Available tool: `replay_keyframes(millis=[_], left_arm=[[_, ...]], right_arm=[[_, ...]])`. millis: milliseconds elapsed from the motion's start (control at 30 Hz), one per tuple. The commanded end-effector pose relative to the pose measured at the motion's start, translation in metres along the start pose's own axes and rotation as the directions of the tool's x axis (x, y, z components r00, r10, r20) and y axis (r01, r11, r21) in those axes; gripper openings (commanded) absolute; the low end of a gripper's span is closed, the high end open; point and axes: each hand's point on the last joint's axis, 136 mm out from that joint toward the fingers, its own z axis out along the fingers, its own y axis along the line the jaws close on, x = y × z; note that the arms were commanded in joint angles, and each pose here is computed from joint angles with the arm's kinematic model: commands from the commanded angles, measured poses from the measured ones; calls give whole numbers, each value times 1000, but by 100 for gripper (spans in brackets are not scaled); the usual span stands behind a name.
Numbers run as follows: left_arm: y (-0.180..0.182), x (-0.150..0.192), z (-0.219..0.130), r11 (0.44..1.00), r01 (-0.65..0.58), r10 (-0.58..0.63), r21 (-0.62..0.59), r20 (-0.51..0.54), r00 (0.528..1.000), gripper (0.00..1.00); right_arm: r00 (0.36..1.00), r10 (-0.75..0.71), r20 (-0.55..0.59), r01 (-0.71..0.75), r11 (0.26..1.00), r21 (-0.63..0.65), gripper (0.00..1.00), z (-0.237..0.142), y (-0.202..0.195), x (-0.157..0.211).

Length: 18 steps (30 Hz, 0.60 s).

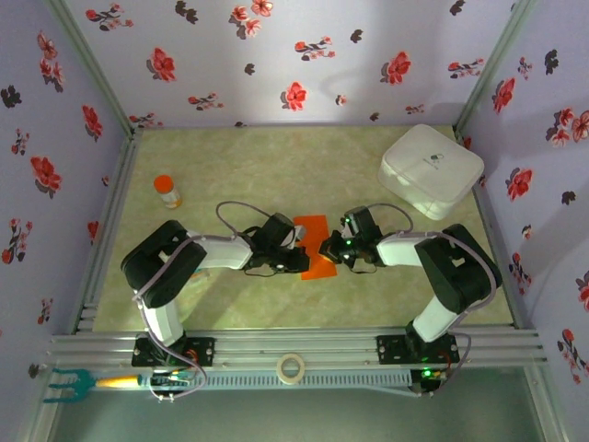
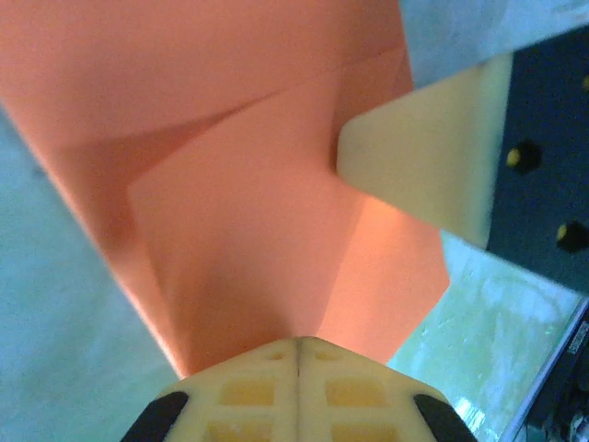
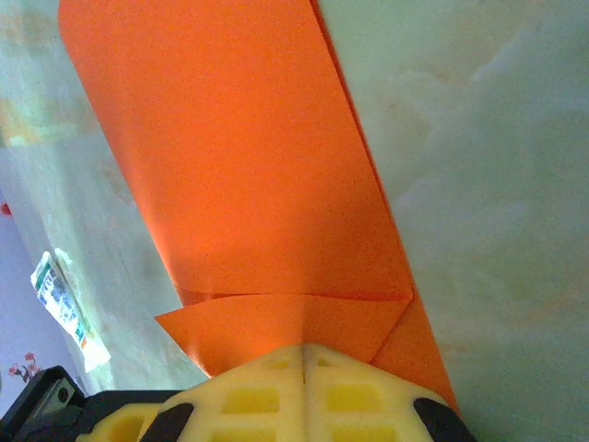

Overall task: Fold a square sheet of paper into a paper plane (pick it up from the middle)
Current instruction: Fold the triangle a second time at the center of the table.

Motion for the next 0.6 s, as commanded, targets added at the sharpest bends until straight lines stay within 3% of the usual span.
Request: replay_keyframes(millis=[0,233,567], left_arm=[[-5,13,-8,1000,-19,19,-1,-51,999,3],[-20,6,-1,998,-38,41,59,-49,998,5],[13,28,10,999,8,-12,-37,-109,994,6]], right_arm=[[999,42,17,-43,994,99,0,3,-31,0],[999,44,14,-45,994,100,0,2,-31,1],[999,50,10,-50,993,104,0,4,-35,3]])
